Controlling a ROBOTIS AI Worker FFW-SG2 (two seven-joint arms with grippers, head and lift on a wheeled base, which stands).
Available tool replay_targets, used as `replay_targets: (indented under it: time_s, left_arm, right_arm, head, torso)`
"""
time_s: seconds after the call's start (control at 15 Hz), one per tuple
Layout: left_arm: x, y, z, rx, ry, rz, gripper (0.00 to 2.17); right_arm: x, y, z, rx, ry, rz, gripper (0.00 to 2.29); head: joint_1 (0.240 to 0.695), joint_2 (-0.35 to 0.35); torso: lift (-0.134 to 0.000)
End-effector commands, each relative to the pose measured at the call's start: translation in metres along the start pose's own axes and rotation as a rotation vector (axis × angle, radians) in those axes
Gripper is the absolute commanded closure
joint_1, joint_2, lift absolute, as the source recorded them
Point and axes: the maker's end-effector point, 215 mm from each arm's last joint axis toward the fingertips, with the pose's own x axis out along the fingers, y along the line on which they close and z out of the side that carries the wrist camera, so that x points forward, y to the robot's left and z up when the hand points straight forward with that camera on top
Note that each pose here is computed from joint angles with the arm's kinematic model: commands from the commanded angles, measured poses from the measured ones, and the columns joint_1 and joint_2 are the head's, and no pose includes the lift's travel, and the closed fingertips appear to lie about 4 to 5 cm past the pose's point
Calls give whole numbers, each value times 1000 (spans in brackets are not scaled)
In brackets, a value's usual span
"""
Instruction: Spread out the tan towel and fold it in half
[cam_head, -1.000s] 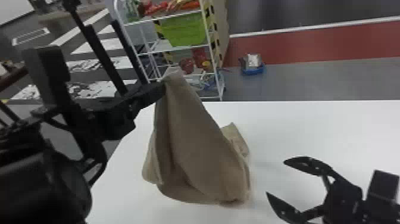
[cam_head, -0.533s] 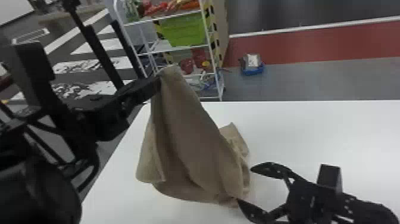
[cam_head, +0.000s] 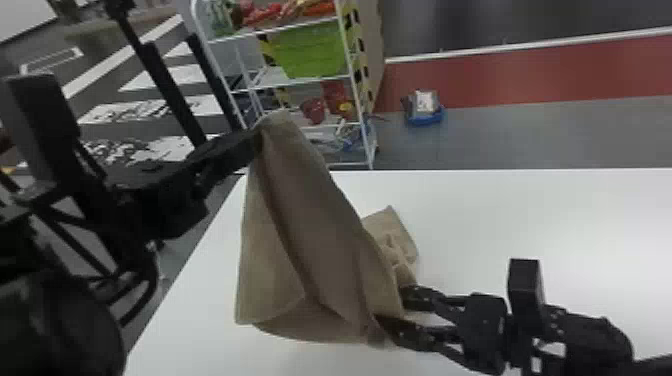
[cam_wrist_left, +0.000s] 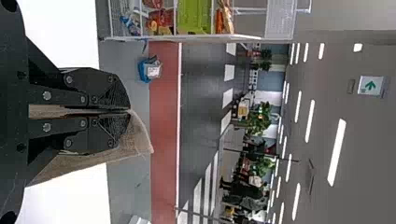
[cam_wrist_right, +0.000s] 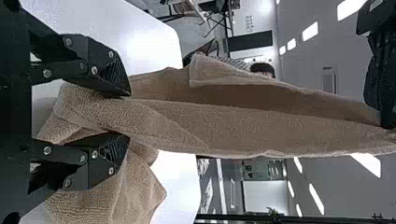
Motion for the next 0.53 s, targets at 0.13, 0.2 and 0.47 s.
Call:
replay_targets:
  time_s: [0.13,0.2,0.47]
  left_arm:
    - [-10,22,5,-25,-24,31,1075]
    - [-15,30,7,-36,-35,38,1075]
    - [-22,33,14,-35,-56,43,1075]
  right_arm:
    - [-22,-19,18,30,-79,-58,2256]
    - [-34,-29,27,52,-114,-87,2253]
    - [-67,-57,53,41,-147,-164,2256]
  head:
    - [695,350]
    - [695,350]
    - [695,350]
  torso:
    - [-124]
    - [-124]
    - [-124]
